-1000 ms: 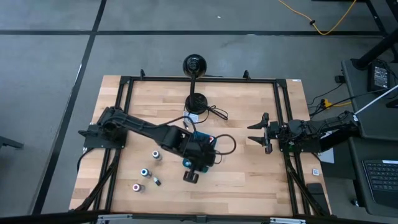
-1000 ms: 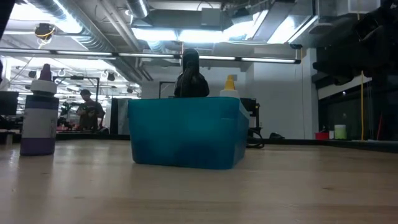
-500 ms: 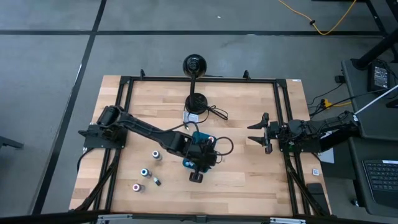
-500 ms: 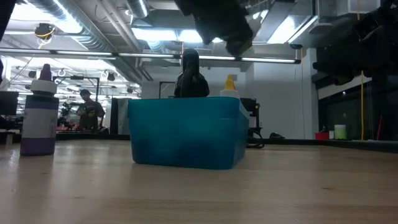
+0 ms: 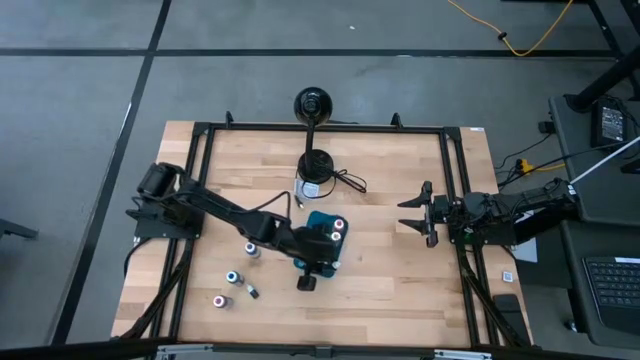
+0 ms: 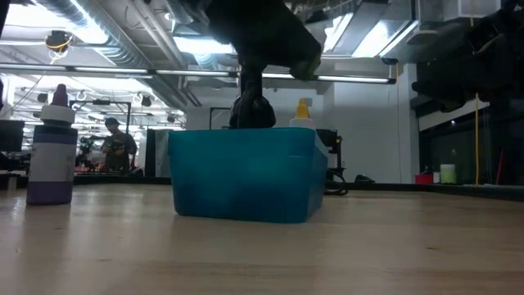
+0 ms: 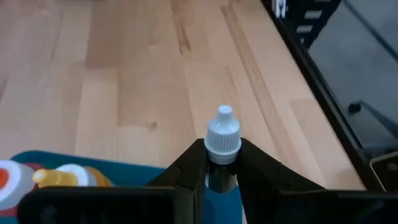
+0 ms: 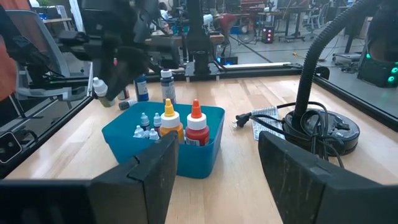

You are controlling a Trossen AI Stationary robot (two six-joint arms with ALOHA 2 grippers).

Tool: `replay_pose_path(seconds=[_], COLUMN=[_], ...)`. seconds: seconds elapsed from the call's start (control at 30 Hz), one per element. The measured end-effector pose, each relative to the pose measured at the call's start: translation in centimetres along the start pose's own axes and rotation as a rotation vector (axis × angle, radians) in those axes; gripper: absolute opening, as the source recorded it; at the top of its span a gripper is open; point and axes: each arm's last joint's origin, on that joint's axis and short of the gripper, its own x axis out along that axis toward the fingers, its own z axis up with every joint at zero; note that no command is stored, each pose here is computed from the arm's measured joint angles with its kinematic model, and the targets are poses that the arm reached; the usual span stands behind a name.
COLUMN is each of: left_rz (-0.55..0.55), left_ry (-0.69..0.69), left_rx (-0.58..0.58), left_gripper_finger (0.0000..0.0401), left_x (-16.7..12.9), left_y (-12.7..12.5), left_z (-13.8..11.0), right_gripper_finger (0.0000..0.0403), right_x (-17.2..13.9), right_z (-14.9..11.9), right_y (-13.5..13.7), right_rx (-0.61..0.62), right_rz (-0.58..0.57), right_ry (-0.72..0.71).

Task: Pick & Place food coloring
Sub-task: Put the right green small food coloring bottle into the bin

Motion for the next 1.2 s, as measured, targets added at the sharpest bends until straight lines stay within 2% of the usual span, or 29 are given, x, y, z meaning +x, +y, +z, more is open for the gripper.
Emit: replay_pose_path(seconds=[0.47,1.0,1.2], left_rz=[0.021,0.037,0.040], left_ry=[-0.082,-0.081,-0.039], left_rx=[-0.024,0.018,0.007], left_gripper_finger=[0.0066,0.0065,0.0065], left_x=[0.6,1.2,2.6], left_y=[2.0,2.8,3.0], left_z=[-4.1,-4.5,-5.8], right_gripper_finger=[0.0223,0.0223,0.0223], right_x=[0.0,0.0,0.0], right_z=[0.0,0.0,0.0], right_y=[0.0,0.0,0.0], right_rx=[0.000,0.000,0.000], right_rz=[0.000,0.000,0.000], right_ry=[0.000,0.000,0.000])
